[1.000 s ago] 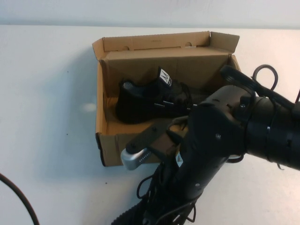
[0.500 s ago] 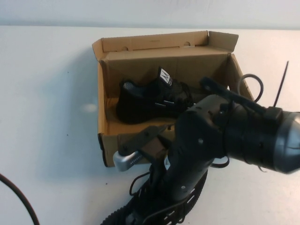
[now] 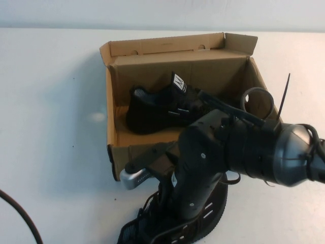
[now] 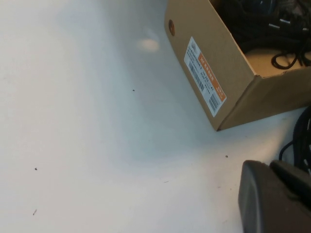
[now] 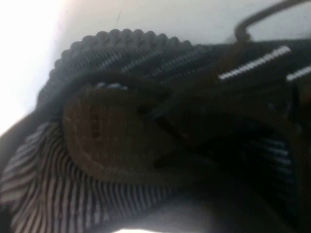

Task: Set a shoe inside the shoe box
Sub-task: Pick up the shoe from the table

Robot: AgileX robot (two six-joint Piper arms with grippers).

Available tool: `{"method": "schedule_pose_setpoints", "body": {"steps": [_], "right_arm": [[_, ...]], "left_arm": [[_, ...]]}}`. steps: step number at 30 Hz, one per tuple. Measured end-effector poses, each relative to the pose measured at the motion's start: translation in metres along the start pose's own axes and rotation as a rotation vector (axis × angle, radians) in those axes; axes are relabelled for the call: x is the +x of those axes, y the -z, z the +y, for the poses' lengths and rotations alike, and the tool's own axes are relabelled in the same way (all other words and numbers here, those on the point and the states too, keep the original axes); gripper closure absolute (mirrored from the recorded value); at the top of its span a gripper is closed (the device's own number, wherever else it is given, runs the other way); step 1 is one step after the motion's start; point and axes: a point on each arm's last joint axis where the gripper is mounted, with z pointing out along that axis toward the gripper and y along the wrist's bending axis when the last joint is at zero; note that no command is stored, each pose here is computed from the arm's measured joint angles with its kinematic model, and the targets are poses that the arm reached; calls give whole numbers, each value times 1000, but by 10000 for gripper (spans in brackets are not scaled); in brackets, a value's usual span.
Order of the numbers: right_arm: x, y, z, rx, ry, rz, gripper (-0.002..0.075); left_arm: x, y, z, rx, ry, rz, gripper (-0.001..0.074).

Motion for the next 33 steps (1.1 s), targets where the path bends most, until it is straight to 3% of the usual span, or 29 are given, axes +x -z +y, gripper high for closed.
{"method": "schedule_pose_setpoints", "body": {"steps": [4,12,19,33], "right_arm": [[-5,10,3,0,-12,11,356],[-20,45,6,40,-48,-76,284],[-22,42,5,48,-75,-72,113],[-26,28,3,52,-128,-49,78]], "left_arm": [[0,0,0,0,-2,2,736],[0,0,0,0,-2,2,736],[0,0,0,0,-4,2,736],[0,0,0,0,-4,2,736]]}}
